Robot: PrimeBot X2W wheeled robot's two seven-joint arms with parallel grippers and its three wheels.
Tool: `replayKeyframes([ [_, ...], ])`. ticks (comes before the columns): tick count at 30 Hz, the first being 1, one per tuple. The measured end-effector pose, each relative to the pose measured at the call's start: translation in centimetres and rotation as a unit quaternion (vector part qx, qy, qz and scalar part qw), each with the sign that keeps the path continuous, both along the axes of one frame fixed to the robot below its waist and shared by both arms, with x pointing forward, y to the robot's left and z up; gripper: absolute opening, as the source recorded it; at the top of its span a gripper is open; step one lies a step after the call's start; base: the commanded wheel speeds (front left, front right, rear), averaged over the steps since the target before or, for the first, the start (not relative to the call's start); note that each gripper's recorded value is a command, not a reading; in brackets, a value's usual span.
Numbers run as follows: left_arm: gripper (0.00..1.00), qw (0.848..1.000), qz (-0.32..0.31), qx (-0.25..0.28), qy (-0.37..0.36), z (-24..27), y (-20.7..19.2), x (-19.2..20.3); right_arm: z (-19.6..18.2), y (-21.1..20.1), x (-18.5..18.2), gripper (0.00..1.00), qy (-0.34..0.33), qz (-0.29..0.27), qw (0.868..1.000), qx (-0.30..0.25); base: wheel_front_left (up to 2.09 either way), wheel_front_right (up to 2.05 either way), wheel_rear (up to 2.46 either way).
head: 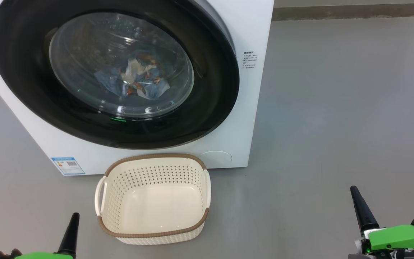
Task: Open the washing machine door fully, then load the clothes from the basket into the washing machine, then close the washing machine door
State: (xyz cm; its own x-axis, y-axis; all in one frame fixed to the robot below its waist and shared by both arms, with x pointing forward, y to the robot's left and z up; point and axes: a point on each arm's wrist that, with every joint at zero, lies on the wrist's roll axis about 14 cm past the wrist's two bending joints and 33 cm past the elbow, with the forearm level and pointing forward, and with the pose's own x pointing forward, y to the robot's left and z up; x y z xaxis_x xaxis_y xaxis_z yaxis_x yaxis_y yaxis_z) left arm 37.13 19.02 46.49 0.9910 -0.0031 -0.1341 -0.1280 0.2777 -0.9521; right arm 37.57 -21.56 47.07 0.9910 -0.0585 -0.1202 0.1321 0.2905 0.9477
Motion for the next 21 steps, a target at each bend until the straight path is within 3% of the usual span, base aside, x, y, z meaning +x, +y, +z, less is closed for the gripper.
replayKeyframes([
  [21,0.0,0.995,0.003,-0.102,-0.017,1.1,-0.1,0.3,1.0,0.7,0.3,0.0,-0.022,0.003,0.994,0.105,0.0,0.0,0.0],
])
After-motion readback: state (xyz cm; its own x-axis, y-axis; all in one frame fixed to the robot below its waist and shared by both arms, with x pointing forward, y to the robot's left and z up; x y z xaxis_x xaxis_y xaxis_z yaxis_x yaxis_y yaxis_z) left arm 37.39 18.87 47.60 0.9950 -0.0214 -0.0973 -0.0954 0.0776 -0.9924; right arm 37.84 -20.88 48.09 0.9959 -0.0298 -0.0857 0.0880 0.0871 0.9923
